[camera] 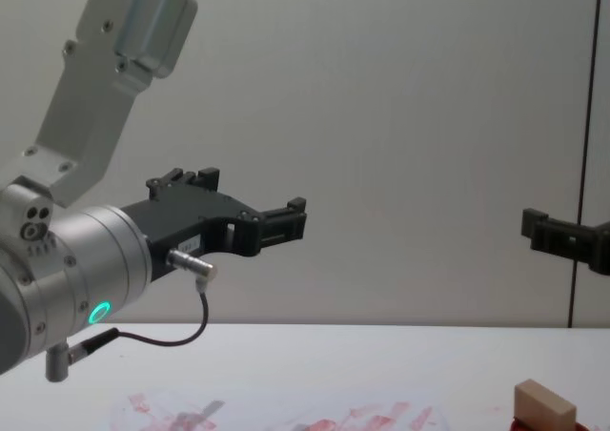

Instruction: Use the one hand to pick up the stamp and affix it onto the A4 paper.

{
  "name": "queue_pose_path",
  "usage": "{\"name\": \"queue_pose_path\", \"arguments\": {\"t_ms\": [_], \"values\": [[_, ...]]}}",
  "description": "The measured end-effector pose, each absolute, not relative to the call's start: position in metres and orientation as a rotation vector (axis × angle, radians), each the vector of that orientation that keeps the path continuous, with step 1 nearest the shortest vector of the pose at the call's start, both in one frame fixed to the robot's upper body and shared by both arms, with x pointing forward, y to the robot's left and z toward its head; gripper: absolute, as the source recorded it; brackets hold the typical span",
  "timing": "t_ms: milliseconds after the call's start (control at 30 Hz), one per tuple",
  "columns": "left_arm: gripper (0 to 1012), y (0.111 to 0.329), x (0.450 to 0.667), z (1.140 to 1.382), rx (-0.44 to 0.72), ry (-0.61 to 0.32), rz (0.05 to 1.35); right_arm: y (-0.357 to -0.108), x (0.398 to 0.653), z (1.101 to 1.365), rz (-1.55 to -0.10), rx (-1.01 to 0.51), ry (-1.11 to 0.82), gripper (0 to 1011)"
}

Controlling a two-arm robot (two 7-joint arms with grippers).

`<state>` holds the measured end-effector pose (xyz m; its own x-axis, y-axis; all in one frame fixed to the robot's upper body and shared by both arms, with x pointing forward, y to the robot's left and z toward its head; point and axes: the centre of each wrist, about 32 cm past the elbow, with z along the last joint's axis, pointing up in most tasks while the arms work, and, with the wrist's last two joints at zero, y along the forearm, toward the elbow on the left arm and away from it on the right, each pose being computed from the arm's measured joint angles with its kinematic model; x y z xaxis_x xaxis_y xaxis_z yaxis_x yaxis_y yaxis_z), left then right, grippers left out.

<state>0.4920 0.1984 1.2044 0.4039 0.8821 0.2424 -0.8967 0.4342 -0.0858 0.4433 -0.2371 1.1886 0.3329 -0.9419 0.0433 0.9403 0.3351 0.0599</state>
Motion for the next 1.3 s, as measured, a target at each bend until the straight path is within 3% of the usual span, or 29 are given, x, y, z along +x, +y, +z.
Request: {"name": "queue_pose_path", "arguments": {"t_ms": [367,1300], "values": [[1003,0.198,0.492,1.204,0.061,-0.268,1.124,-0.242,0.448,1.184,-1.193,-0.001,-0.082,1001],[1002,0.198,0.492,1.204,0.061,-0.268,1.124,-0.271,0.455,1.137,-1.089,-0.187,0.002,1001]]}}
